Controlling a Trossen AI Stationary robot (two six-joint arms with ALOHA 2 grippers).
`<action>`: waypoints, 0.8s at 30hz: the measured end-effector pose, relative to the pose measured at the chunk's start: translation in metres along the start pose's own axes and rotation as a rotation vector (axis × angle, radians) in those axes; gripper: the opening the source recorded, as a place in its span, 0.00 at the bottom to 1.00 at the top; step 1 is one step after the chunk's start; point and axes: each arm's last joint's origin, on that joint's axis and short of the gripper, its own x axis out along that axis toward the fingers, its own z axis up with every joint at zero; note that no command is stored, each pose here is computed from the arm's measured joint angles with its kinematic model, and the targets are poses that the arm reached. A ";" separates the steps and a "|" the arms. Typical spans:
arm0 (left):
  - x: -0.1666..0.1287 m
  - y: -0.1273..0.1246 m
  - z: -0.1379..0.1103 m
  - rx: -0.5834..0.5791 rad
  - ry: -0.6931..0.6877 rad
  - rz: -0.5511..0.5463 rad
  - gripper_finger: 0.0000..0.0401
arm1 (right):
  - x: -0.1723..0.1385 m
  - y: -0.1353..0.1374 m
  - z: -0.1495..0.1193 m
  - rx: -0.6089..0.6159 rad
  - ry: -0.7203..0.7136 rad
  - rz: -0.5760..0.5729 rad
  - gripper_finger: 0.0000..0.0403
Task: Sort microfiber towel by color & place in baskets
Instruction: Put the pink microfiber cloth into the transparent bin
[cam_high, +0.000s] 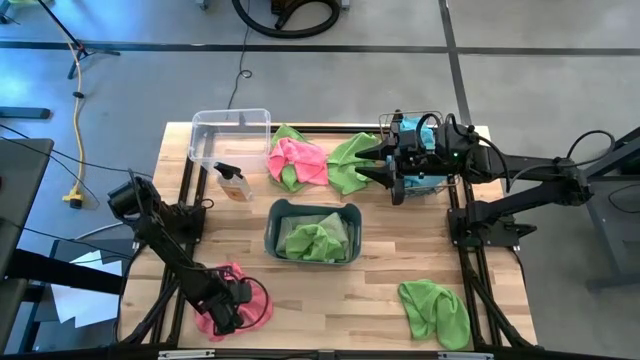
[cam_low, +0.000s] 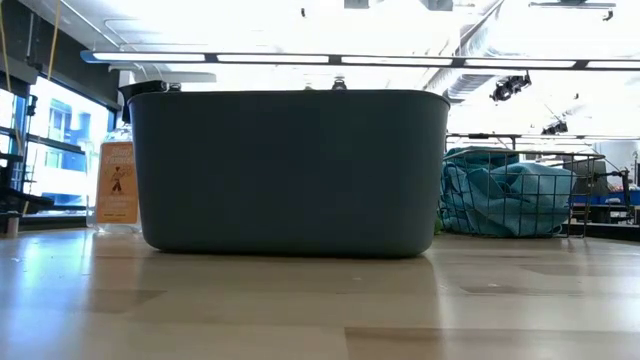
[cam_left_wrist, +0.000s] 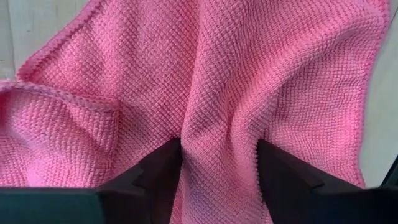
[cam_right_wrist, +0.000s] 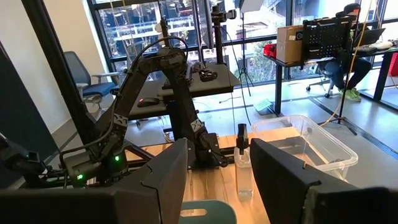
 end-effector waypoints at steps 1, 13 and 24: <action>0.000 0.000 0.000 0.000 0.000 0.001 0.44 | 0.000 0.000 0.000 0.000 0.000 0.000 0.43; -0.002 0.002 0.000 0.021 -0.005 -0.002 0.03 | 0.000 0.000 -0.003 0.001 0.034 -0.004 0.43; -0.013 0.006 0.000 0.019 -0.047 -0.002 0.00 | 0.000 0.000 -0.004 0.003 0.038 -0.004 0.43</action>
